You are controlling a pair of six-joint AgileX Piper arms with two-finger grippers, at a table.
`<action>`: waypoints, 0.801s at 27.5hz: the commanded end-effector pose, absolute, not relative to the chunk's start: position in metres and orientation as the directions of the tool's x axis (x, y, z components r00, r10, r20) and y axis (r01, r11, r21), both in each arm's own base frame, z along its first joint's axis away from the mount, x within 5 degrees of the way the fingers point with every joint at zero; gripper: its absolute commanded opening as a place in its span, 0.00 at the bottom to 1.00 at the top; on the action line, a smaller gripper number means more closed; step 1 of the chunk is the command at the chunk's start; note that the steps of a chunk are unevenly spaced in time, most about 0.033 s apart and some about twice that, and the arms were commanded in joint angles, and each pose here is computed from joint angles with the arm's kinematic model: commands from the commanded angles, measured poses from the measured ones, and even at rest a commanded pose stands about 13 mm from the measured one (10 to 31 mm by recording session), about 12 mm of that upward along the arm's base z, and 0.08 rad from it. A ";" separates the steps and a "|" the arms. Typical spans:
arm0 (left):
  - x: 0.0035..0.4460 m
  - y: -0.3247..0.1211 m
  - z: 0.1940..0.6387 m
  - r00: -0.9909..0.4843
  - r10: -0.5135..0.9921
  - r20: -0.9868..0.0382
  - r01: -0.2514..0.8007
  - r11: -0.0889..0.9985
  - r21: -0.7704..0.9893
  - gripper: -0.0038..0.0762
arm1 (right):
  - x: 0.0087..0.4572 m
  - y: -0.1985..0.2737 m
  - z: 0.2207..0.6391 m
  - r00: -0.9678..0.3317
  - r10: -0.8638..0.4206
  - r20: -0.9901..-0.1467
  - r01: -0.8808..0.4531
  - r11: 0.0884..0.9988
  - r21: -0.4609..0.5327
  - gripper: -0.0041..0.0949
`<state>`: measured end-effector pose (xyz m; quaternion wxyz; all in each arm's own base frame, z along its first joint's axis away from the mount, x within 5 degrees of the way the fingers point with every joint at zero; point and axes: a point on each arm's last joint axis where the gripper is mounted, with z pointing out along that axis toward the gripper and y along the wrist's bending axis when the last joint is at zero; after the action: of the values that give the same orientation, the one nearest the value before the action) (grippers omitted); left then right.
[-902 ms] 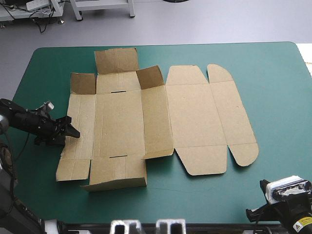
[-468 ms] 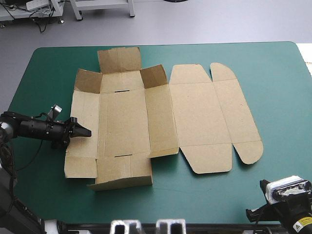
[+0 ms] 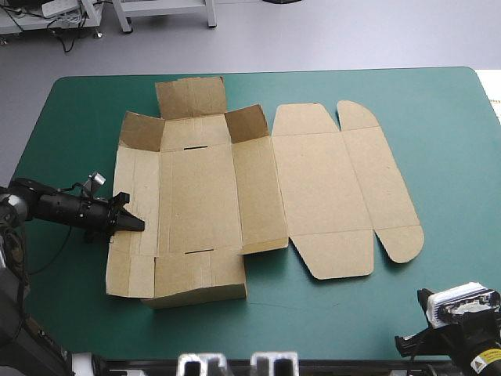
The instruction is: Fold the box
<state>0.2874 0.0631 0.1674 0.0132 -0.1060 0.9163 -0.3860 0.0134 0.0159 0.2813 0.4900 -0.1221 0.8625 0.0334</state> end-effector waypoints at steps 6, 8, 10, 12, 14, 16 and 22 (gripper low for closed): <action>0.285 0.060 0.241 -0.985 0.099 -0.140 0.154 0.872 -0.465 0.03 | 0.017 0.016 0.292 -0.432 -0.166 -0.886 -0.232 0.970 -0.069 0.03; 0.288 0.052 0.264 -0.961 0.194 -0.195 0.254 0.898 -0.358 0.03 | 0.017 0.016 0.292 -0.432 -0.166 -0.886 -0.232 0.970 -0.069 0.03; 0.292 0.042 0.284 -0.934 0.258 -0.248 0.325 0.901 -0.287 0.03 | 0.017 0.016 0.292 -0.432 -0.166 -0.886 -0.232 0.970 -0.069 0.03; 0.297 0.029 0.308 -0.895 0.312 -0.318 0.393 0.889 -0.234 0.03 | 0.017 0.016 0.292 -0.432 -0.166 -0.886 -0.232 0.970 -0.069 0.03; 0.304 0.015 0.328 -0.855 0.357 -0.377 0.449 0.873 -0.192 0.03 | 0.017 0.016 0.292 -0.432 -0.166 -0.886 -0.232 0.970 -0.069 0.03; 0.309 0.001 0.346 -0.809 0.399 -0.431 0.501 0.852 -0.151 0.03 | 0.017 0.016 0.292 -0.432 -0.166 -0.886 -0.232 0.970 -0.069 0.03; 0.312 -0.062 0.399 -0.519 0.709 -0.478 0.728 0.660 0.188 0.03 | 0.017 0.016 0.292 -0.432 -0.166 -0.886 -0.232 0.970 -0.069 0.03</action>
<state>0.3277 -0.0448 0.3653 0.2336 0.3565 0.9028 -0.0578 0.0134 0.0160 0.2813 0.4900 -0.1221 0.8624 0.0338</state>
